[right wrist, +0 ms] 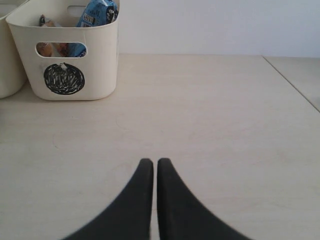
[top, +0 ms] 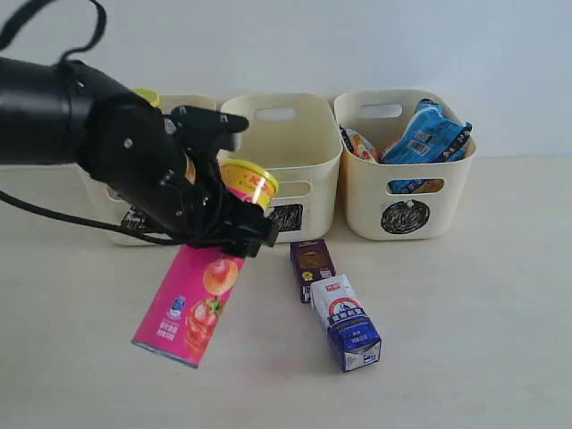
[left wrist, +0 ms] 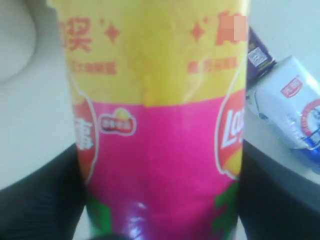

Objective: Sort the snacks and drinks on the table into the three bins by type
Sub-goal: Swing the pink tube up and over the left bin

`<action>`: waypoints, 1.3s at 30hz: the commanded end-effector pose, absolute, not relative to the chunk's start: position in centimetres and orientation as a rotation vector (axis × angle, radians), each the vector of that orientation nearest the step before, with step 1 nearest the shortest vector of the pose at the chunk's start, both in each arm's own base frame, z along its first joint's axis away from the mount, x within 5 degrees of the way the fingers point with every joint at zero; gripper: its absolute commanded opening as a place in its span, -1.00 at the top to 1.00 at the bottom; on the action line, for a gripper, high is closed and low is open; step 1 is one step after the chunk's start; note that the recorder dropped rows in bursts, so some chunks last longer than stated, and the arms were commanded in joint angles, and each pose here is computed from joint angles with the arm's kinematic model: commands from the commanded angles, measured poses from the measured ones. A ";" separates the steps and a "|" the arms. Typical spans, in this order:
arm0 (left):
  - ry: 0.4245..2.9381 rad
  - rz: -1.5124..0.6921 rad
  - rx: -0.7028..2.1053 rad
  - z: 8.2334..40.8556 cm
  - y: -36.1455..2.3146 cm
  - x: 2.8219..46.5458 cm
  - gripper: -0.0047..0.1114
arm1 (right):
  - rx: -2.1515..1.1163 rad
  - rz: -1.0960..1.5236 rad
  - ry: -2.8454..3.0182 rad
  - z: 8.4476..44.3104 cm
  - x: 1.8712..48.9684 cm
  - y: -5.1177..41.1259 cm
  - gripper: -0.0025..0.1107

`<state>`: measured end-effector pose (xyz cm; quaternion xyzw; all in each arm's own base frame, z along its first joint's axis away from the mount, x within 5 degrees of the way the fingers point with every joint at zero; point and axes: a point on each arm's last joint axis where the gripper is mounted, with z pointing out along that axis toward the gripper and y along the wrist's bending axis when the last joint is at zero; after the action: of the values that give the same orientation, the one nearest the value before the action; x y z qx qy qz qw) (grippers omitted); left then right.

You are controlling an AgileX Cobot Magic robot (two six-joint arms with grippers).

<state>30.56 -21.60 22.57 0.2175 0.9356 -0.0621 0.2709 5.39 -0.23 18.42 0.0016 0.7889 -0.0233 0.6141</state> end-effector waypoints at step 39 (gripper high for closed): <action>1.650 -0.059 0.166 36.2 -5.7 44.5 0.85 | 0.005 -0.057 1.814 18.3 5.4 -0.2 0.96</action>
<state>43.16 -5.86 36.64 0.0705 0.7697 -0.0184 0.6343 5.39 -0.23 18.42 0.0016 0.7889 -0.0233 0.6141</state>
